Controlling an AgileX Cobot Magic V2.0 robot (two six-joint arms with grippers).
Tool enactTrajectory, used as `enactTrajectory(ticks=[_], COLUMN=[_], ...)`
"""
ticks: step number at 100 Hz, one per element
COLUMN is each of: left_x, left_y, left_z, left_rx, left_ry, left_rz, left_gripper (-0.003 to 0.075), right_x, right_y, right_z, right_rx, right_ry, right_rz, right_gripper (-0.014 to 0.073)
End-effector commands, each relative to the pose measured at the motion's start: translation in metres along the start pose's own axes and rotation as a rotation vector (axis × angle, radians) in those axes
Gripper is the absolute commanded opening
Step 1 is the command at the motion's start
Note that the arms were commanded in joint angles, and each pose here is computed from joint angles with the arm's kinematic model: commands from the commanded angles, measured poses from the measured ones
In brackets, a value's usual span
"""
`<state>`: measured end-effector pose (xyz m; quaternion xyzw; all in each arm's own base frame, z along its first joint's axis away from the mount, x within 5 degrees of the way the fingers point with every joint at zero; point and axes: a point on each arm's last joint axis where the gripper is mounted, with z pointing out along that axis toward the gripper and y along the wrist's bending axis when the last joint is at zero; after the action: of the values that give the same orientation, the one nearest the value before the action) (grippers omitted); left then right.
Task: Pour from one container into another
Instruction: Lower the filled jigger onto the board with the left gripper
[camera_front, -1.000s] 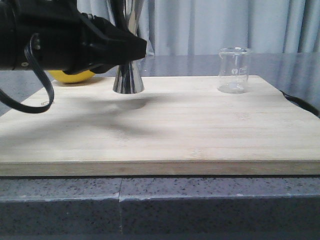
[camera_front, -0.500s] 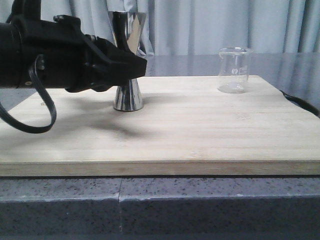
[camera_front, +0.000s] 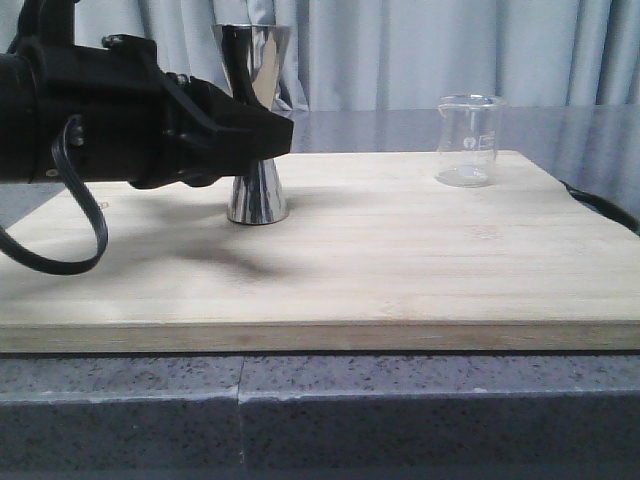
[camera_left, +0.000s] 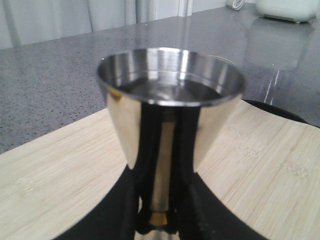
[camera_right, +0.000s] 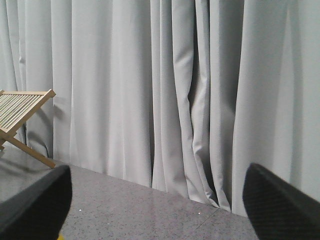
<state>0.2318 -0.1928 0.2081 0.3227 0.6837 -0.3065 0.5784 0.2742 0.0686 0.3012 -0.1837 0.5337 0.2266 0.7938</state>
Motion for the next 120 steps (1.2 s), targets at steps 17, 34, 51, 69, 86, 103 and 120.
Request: enactTrajectory(ticks=[17,34,51,69,86,103,120], left_x=[-0.0207,-0.0206,-0.0206,-0.0206,-0.0206,-0.0206,-0.0211], left_y=[-0.0025,-0.0025,-0.0025,-0.0025,-0.0025,-0.0025,-0.0027], left_z=[-0.0017,-0.0017,-0.0017,-0.0017,-0.0017,-0.0017,-0.0017], left_rx=[0.029,0.029,0.029,0.029,0.029,0.029,0.031], left_ry=[-0.125,-0.124,-0.124,-0.124,-0.124,-0.124,-0.130], left_rz=[0.017,0.017,0.017,0.017,0.017,0.017,0.017], left_gripper=[-0.0018,-0.0017,0.0013,0.0103,0.0110,0.0110,0.0139], right_x=[-0.0299,-0.0299,-0.0299,-0.0299,-0.0299,-0.0300,-0.0300], right_y=[0.0035,0.0035,0.0035,0.0035,0.0035,0.0034,0.0034], right_z=[-0.0003,-0.0003,-0.0003,-0.0003,-0.0003,-0.0003,-0.0003], right_rx=[-0.038,-0.038,-0.038,-0.038,-0.038,-0.037,-0.037], right_ry=[-0.196,-0.196,-0.196,-0.196,-0.196,-0.197,-0.197], right_rz=[-0.021,-0.021,-0.021,-0.021,-0.021,-0.021,-0.021], right_gripper=[0.0629,0.0629,0.0629,0.0629,0.0629,0.0629,0.0629])
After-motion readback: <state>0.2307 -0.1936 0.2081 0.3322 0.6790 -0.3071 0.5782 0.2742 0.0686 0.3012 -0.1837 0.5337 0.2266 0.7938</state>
